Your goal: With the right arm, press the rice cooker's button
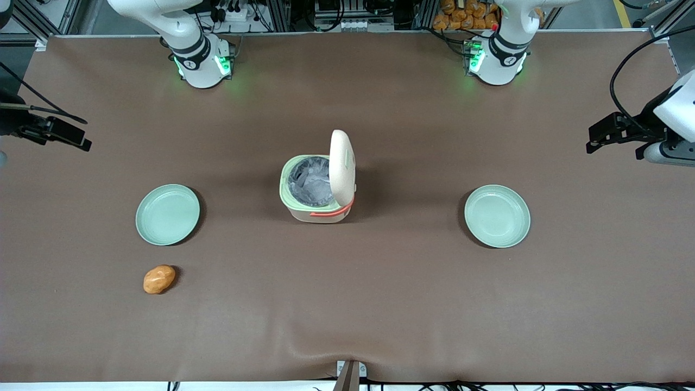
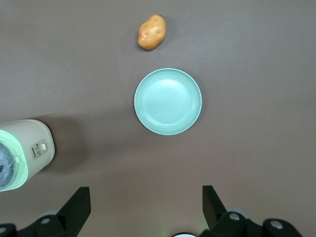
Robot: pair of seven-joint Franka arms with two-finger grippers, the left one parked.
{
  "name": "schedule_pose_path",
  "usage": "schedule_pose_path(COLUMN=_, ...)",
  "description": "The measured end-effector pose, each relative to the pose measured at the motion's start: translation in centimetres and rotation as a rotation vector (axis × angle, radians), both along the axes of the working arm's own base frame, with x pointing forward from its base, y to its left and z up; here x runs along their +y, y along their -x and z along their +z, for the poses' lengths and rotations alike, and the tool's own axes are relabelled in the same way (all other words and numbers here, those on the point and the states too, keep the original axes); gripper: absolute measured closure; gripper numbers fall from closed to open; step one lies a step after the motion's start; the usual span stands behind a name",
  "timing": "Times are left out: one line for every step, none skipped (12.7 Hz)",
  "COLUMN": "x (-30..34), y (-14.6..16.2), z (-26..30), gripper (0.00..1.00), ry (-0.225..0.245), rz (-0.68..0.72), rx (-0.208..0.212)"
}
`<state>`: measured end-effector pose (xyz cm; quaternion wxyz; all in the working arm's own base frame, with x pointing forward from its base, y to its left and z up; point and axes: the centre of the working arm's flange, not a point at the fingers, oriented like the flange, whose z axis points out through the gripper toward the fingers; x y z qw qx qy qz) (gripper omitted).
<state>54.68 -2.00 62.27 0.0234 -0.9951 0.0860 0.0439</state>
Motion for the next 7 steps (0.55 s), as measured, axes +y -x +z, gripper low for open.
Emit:
schedule_pose_path(x=0.0, y=0.2, z=0.4, gripper=0.0, ry=-0.002, rz=0.003, rx=-0.009)
schedule_pose_path(x=0.0, y=0.3, z=0.8, gripper=0.0, ry=-0.004, rz=0.017, rx=-0.021)
schedule_pose_path(x=0.0, y=0.5, z=1.2, gripper=0.0, ry=-0.007, rz=0.039, rx=-0.034)
schedule_pose_path(x=-0.1, y=0.8, z=1.7, gripper=0.0, ry=-0.01, rz=0.052, rx=-0.044)
schedule_pose_path(x=-0.2, y=1.0, z=2.1, gripper=0.0, ry=-0.012, rz=0.061, rx=-0.05)
schedule_pose_path(x=-0.2, y=1.2, z=2.4, gripper=0.0, ry=-0.012, rz=0.064, rx=-0.056)
schedule_pose_path(x=-0.3, y=1.3, z=2.6, gripper=0.0, ry=-0.009, rz=0.066, rx=-0.061)
